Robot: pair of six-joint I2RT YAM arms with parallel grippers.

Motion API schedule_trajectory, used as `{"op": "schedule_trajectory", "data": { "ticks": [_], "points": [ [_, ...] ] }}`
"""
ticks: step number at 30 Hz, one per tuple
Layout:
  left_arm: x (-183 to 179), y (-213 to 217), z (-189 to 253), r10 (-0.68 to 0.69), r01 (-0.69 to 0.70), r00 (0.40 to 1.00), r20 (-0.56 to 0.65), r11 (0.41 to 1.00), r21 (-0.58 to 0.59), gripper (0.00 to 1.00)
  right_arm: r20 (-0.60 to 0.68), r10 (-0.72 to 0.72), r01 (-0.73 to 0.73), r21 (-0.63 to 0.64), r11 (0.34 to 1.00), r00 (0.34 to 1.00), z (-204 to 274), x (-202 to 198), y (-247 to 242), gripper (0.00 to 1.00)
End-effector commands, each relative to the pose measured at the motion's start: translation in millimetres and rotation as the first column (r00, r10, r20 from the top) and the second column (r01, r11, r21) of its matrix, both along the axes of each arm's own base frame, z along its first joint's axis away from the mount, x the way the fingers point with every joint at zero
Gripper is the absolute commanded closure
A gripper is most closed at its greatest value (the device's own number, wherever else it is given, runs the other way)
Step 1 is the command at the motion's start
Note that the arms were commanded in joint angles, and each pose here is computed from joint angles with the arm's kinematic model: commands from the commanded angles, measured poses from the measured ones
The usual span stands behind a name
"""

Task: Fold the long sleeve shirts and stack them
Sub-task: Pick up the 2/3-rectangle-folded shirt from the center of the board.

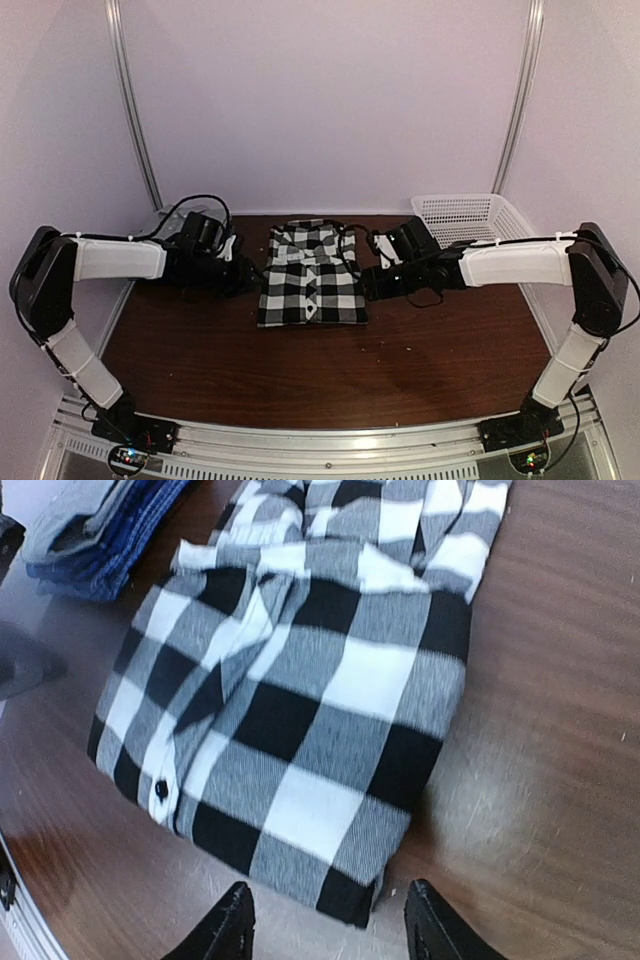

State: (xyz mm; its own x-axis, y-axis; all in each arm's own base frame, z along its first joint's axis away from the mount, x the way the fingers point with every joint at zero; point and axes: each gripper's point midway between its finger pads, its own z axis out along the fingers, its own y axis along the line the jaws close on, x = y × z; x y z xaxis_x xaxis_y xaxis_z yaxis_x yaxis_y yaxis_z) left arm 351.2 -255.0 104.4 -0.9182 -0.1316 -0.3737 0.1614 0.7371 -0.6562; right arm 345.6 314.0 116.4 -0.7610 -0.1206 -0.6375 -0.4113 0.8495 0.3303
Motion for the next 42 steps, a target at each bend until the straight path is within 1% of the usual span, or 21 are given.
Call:
{"op": "schedule_trajectory", "data": {
  "ticks": [1, 6, 8, 11, 12, 16, 28, 35, 42],
  "points": [
    [-30.9, 2.7, -3.9, 0.0, 0.001, 1.0, 0.023, 1.0, -0.026, 0.56, -0.032, -0.004, 0.006, 0.051, 0.999, 0.999, -9.8, -24.4, -6.6, 0.48],
    [-65.9, 8.6, -32.1, -0.007, 0.007, 1.0, -0.014, 1.0, 0.025, 0.58, -0.074, 0.004, 0.001, 0.067, 0.998, 0.997, -28.4, -43.1, -15.1, 0.5],
    [-73.6, 7.9, -37.9, -0.01, 0.01, 1.0, -0.018, 0.999, 0.035, 0.6, -0.084, 0.01, -0.004, 0.076, 0.997, 0.996, -32.9, -47.0, -15.2, 0.5],
    [-78.2, 8.7, -46.3, -0.004, 0.006, 1.0, -0.025, 0.998, 0.063, 0.61, -0.093, 0.016, -0.009, 0.081, 0.997, 0.996, -37.6, -48.0, -13.8, 0.51],
    [-74.5, 6.6, -43.9, -0.002, 0.002, 1.0, -0.005, 0.999, 0.055, 0.61, -0.097, 0.019, -0.011, 0.085, 0.996, 0.995, -38.8, -48.4, -12.9, 0.51],
    [-69.9, 6.6, -47.7, 0.014, -0.014, 1.0, 0.002, 0.998, 0.064, 0.61, -0.11, 0.02, -0.009, 0.098, 0.995, 0.994, -43.8, -49.8, -11.0, 0.51],
    [-60.1, 1.4, -63.8, 0.016, -0.014, 1.0, -0.018, 0.996, 0.09, 0.61, -0.152, 0.007, 0.013, 0.13, 0.991, 0.988, -68.7, -59.2, -13.9, 0.54],
    [-59.6, -1.1, -70.1, 0.015, -0.012, 0.999, -0.032, 0.996, 0.092, 0.62, -0.165, 0.003, 0.022, 0.148, 0.989, 0.986, -82.6, -55.5, -8.3, 0.55],
    [-57.1, -3.5, -71.6, 0.014, -0.01, 0.999, -0.037, 0.996, 0.092, 0.67, -0.175, -0.007, 0.036, 0.16, 0.986, 0.985, -93.8, -52.1, -4.6, 0.56]
  ]
}}
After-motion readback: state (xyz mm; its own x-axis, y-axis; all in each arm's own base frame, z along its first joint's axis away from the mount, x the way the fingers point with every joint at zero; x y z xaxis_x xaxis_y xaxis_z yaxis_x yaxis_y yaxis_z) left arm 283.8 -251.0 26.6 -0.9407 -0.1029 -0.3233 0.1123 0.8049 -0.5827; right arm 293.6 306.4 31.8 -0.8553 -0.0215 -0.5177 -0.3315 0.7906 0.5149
